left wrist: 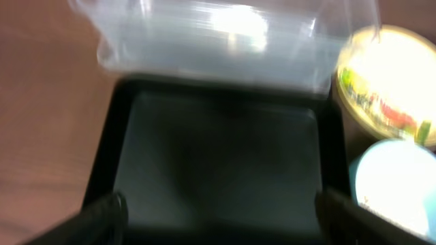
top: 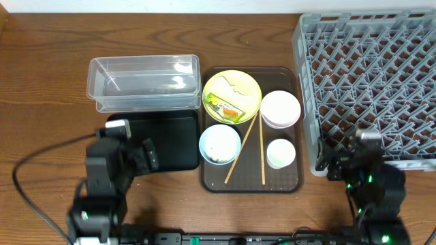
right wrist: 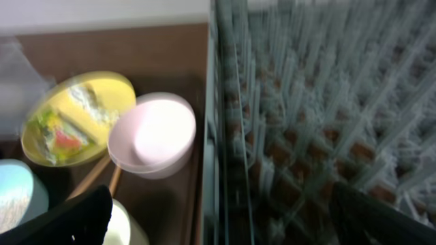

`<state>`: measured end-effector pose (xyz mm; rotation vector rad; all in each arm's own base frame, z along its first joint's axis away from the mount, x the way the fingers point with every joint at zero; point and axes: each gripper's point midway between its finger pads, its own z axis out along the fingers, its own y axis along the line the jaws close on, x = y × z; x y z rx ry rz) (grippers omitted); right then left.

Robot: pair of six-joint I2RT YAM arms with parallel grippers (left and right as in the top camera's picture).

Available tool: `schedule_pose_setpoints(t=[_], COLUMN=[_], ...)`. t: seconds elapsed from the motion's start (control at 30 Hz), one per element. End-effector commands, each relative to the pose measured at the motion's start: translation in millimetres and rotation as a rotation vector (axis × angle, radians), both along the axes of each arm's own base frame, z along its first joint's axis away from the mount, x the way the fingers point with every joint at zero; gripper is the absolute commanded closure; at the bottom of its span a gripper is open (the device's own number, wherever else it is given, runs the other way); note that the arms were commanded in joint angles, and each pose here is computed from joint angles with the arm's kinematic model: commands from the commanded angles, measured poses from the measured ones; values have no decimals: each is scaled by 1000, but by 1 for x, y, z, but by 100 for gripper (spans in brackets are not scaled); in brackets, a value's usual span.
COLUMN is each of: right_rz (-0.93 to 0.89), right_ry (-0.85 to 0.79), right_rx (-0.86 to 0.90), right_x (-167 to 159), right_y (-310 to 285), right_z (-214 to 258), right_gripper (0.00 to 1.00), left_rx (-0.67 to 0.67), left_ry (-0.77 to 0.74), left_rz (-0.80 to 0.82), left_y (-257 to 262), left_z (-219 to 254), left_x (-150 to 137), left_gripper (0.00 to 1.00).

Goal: Sort waste into correct bins and load items into the dishwasher rack
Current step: 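Reach the left gripper to the yellow plate and grasp the white tissue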

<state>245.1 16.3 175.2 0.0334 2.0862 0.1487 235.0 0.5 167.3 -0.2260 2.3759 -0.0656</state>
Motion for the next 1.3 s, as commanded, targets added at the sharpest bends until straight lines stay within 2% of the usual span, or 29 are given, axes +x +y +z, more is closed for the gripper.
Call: schedule_pose_setpoints(t=[0.0, 0.13, 0.23, 0.37, 0.43, 0.57, 0.77, 0.93, 1.03, 1.27], right_rz=[-22, -23, -8, 1, 0, 0, -2, -2, -1, -2], right_ry=[108, 289, 356, 404, 402, 397, 397, 397, 397, 397], right_rx=[1, -5, -22, -14, -14, -14, -12, -12, -12, -12], right_x=[11, 21, 32, 39, 40, 41, 41, 41, 41, 41], right_y=[-4, -5, -5, -3, -3, -3, -3, -3, -3, -3], right_z=[10, 8, 7, 4, 4, 5, 5, 5, 5, 5], right_gripper=[1, 1, 1, 1, 1, 1, 1, 1, 1, 1], left_rx=[2, 5, -46, -179, -222, -225, -177, -178, -227, -263], left_ry=[94, 239, 273, 198, 163, 109, 19, -27, -27, -26], left_rz=[14, 14, -22, -118, -100, -124, -220, -326, -340, -402], left_y=[2, 2, -9, -37, -41, -50, -90, -141, -174, -231], left_z=[19, 25, 24, 32, 37, 49, 63, 48, 30, -19], left_x=[8, 8, 14, 37, 50, 78, 132, 166, 182, 205], left_gripper=[10, 10, 10, 10, 11, 12, 12, 12, 12, 12])
